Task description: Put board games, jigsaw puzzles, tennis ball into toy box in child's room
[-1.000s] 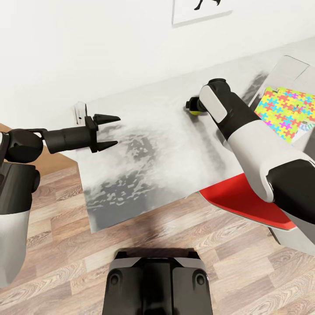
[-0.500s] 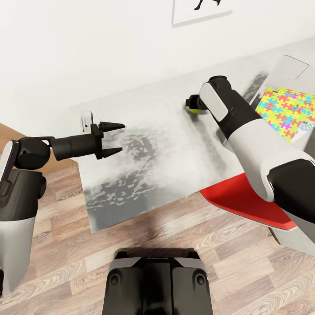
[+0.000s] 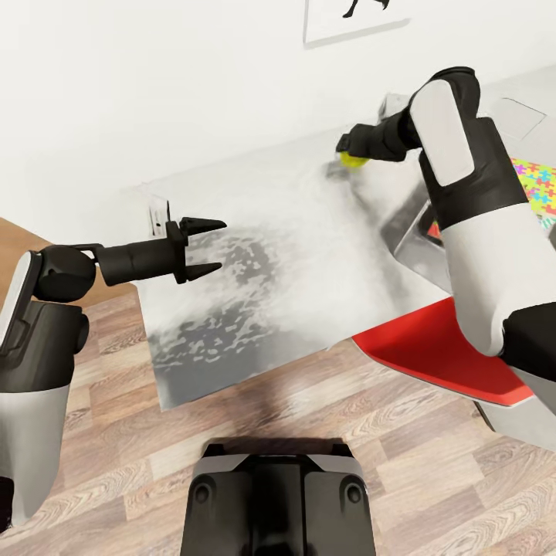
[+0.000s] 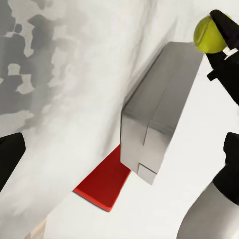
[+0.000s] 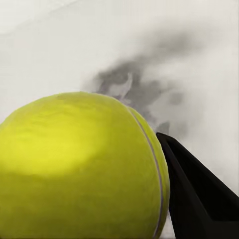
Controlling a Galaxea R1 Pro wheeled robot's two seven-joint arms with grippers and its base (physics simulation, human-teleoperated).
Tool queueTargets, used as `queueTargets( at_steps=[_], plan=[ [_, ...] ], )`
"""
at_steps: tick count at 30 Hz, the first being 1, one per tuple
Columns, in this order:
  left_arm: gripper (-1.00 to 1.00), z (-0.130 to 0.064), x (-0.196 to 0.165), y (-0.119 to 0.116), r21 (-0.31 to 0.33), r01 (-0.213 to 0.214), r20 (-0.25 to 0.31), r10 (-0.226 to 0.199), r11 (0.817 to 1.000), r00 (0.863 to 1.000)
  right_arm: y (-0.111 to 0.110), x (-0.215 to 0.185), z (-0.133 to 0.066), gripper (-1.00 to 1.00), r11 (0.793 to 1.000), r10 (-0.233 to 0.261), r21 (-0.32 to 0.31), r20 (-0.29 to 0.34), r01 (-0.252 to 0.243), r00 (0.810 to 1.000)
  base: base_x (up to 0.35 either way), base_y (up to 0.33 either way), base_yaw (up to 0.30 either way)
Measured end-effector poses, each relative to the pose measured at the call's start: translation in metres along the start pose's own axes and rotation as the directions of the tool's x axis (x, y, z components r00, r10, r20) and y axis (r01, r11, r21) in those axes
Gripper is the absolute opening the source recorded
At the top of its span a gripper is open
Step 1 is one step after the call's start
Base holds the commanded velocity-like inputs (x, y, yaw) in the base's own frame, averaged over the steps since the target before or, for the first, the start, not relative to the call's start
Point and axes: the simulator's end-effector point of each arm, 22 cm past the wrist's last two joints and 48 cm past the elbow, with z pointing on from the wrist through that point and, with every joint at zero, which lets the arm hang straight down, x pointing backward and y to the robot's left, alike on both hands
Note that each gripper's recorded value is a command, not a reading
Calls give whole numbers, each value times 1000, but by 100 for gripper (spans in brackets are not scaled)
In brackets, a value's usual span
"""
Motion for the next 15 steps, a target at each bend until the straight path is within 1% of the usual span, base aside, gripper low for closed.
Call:
queueTargets(
  at_steps=[2,3,6,8,11,15],
  plan=[
    [100,0,0,0,0,0,0,0,1000,1000,3,-16,-14,-100,999,15,-34,45,-13,999,0,0,0],
    [100,0,0,0,0,0,0,0,1000,1000,3,-16,-14,-100,999,15,-35,45,-14,999,0,0,0],
    [100,0,0,-1,1,0,0,0,1000,1000,4,-37,-35,-100,998,25,-65,112,-18,993,0,0,1],
    [100,0,1,-1,1,-1,0,1,1000,1000,5,-47,-46,-100,997,27,-78,145,-15,989,0,0,24],
    [100,-1,1,-3,2,-4,1,4,1000,1000,6,-53,-56,-100,996,28,-88,171,-13,985,0,0,60],
    [100,-2,1,-7,5,-8,2,8,1000,1000,7,-56,-63,-100,996,27,-94,187,-10,982,0,0,87]
  ],
)
